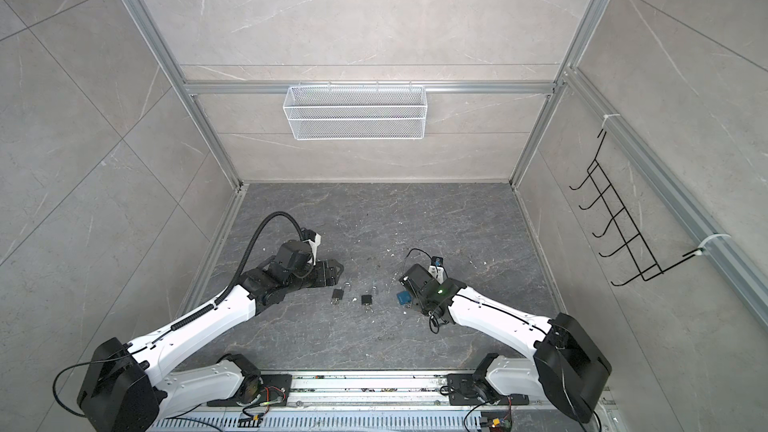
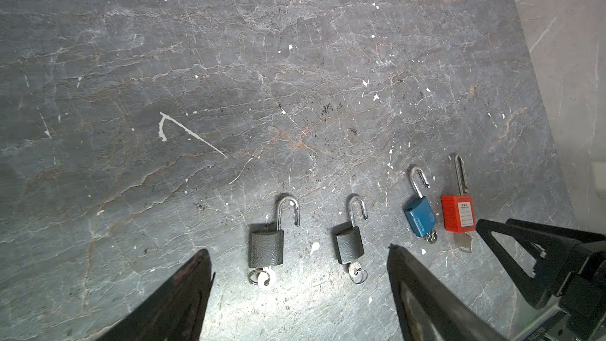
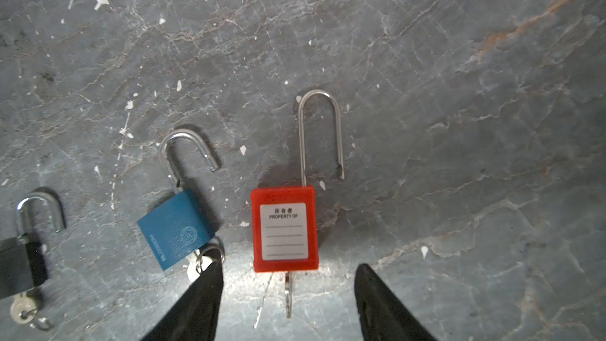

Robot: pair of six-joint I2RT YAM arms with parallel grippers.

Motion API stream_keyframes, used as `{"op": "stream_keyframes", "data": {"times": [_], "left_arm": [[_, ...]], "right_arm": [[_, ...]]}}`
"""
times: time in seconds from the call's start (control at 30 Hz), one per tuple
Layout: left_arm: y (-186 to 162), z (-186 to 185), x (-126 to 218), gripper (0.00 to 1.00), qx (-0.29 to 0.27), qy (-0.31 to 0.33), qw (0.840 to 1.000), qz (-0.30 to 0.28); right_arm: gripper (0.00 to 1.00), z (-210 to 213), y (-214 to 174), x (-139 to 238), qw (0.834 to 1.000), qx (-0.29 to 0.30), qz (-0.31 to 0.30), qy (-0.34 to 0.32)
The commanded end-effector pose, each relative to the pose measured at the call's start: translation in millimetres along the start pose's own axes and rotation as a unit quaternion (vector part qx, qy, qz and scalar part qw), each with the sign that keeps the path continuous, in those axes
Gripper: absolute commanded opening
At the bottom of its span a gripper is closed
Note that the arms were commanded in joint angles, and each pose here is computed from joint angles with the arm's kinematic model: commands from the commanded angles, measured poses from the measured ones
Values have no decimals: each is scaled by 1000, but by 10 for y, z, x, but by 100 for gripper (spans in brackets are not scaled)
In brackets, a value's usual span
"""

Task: Lock with the key

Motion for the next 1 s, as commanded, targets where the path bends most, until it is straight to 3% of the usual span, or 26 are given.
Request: {"op": "stream_keyframes", "data": {"times": [0.0, 0.97], "left_arm": [[186, -167, 60, 86, -13, -29, 999, -26], [99, -182, -62, 86, -11, -37, 999, -12]], "right_arm": [[65, 31, -34, -86, 1000, 6, 2, 0], [52, -37, -199, -468, 999, 5, 45, 11]]}}
Point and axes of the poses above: each gripper's point midway between its finger pads, its own x axis back along the fingers, its own z axis along the line the jaws close on, y = z × x, the point moved 4 cm from there along x, back along the fingers, and after that the axes turned 1 degree about -x, right-handed, at the moved point
